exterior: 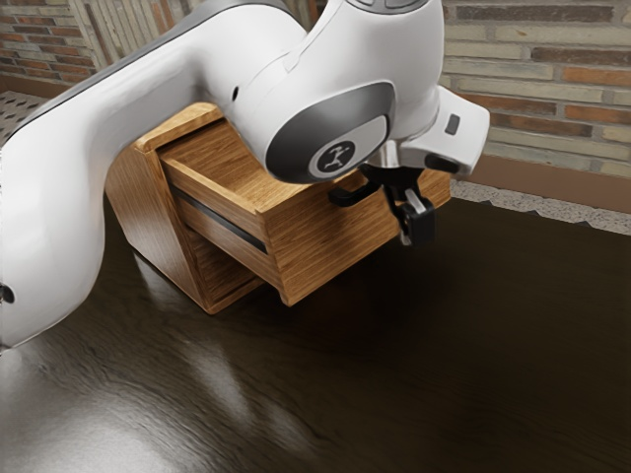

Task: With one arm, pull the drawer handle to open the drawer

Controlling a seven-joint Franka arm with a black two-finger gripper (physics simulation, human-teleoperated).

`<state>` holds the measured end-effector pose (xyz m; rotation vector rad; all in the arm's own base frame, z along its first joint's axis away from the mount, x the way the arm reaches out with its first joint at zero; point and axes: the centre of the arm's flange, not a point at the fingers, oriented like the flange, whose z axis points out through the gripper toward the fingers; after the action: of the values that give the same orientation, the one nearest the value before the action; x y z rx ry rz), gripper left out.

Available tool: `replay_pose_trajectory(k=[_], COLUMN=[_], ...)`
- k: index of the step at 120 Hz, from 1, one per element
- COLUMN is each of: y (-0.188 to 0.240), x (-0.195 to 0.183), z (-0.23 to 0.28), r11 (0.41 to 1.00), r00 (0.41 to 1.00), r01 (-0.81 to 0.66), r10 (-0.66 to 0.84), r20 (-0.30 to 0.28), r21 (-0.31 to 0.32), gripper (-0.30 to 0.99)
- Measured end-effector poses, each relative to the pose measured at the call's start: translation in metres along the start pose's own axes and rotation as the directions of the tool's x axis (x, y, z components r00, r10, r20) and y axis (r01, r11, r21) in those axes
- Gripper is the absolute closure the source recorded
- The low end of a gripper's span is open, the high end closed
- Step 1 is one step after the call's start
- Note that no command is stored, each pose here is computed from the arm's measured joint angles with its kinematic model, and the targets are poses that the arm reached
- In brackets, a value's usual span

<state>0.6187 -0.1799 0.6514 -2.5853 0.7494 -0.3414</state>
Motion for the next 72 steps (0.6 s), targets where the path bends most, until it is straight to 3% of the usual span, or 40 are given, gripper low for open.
replay_pose_trajectory(k=[28, 36, 43, 47, 65, 72], y=[0.003, 0.006, 0.010, 0.011, 0.013, 0.014], x=[0.006, 0.006, 0.007, 0.006, 0.002, -0.008], z=[-0.001, 0.000, -0.003, -0.005, -0.015, -0.058], r11=[1.000, 1.000, 1.000, 1.000, 1.000, 1.000], r00=[0.999, 0.999, 0.999, 0.999, 0.998, 0.993], r01=[0.009, 0.009, 0.007, 0.007, 0.014, 0.018], r10=[-0.008, -0.009, -0.007, -0.007, -0.013, -0.016], r20=[-0.041, -0.042, -0.049, -0.053, -0.067, -0.119], r21=[0.011, 0.008, 0.006, 0.006, 0.007, 0.020], gripper=[-0.02, -0.11, -0.08, 0.00, 0.00, 0.00])
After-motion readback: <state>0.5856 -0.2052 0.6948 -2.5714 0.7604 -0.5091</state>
